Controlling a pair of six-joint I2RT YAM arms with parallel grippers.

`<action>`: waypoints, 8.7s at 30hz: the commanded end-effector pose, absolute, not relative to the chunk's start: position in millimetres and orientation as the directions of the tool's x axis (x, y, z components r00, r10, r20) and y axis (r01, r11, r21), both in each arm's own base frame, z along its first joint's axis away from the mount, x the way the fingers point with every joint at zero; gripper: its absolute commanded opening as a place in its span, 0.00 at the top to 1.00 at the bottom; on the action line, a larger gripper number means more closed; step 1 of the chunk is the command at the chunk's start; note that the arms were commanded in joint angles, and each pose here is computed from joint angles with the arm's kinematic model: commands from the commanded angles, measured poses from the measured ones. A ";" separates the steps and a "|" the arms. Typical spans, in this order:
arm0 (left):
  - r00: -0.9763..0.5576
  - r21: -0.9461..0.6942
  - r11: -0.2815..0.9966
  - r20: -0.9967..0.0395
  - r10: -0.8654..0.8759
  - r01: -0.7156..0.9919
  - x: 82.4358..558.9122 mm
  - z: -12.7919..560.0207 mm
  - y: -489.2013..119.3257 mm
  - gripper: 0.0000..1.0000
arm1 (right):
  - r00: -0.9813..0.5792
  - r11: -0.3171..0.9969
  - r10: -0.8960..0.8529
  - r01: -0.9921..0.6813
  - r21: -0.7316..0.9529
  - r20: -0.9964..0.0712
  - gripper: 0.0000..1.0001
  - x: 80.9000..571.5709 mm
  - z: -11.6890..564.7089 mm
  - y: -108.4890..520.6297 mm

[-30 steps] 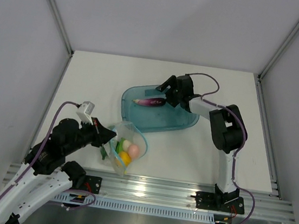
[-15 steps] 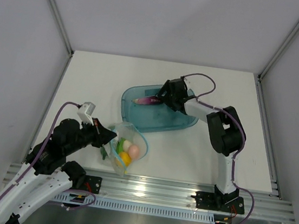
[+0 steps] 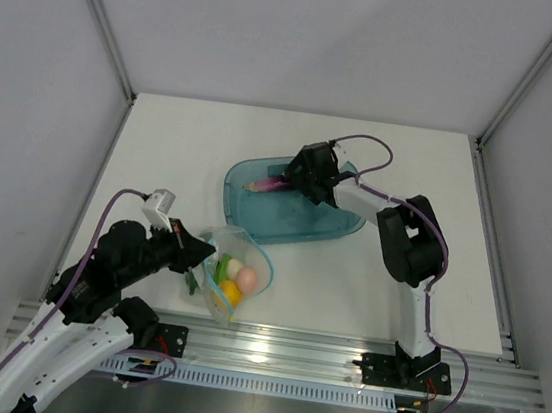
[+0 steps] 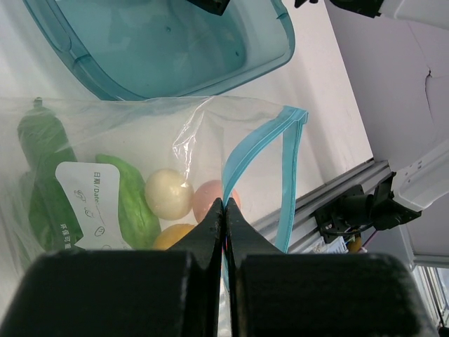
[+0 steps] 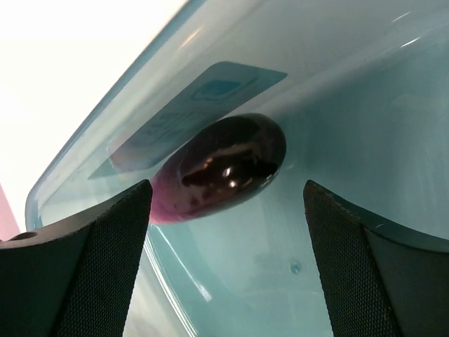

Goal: Place the food in the zip-top bag and seal the zipper
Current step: Pick up the fake vegetable from the bin, then place the fake vegetable in the zipper food storage bag, then adjust the zipper food storage bag at the center of the board.

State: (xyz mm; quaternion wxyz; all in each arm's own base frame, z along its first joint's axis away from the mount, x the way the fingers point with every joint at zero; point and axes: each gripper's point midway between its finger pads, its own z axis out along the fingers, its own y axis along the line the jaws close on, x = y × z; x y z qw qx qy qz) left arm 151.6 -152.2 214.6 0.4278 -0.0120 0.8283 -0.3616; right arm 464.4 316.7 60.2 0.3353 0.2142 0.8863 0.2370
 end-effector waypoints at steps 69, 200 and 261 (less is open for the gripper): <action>-0.626 -0.650 0.680 -0.696 -0.352 0.340 152.7 232.9 -164.8 0.99 | -0.281 0.805 0.412 -0.334 0.491 -0.867 1.00 236.9 317.7 235.3; -0.603 -0.689 0.656 -0.675 -0.426 0.307 146.7 255.4 -155.4 0.96 | -0.370 0.499 -0.309 -0.847 0.182 -0.876 1.00 90.1 241.4 389.7; -0.495 -0.428 0.898 -0.805 -0.326 0.105 218.6 242.9 -124.4 0.58 | -0.110 0.331 -0.660 -0.931 -0.156 -0.743 1.00 116.9 249.4 338.3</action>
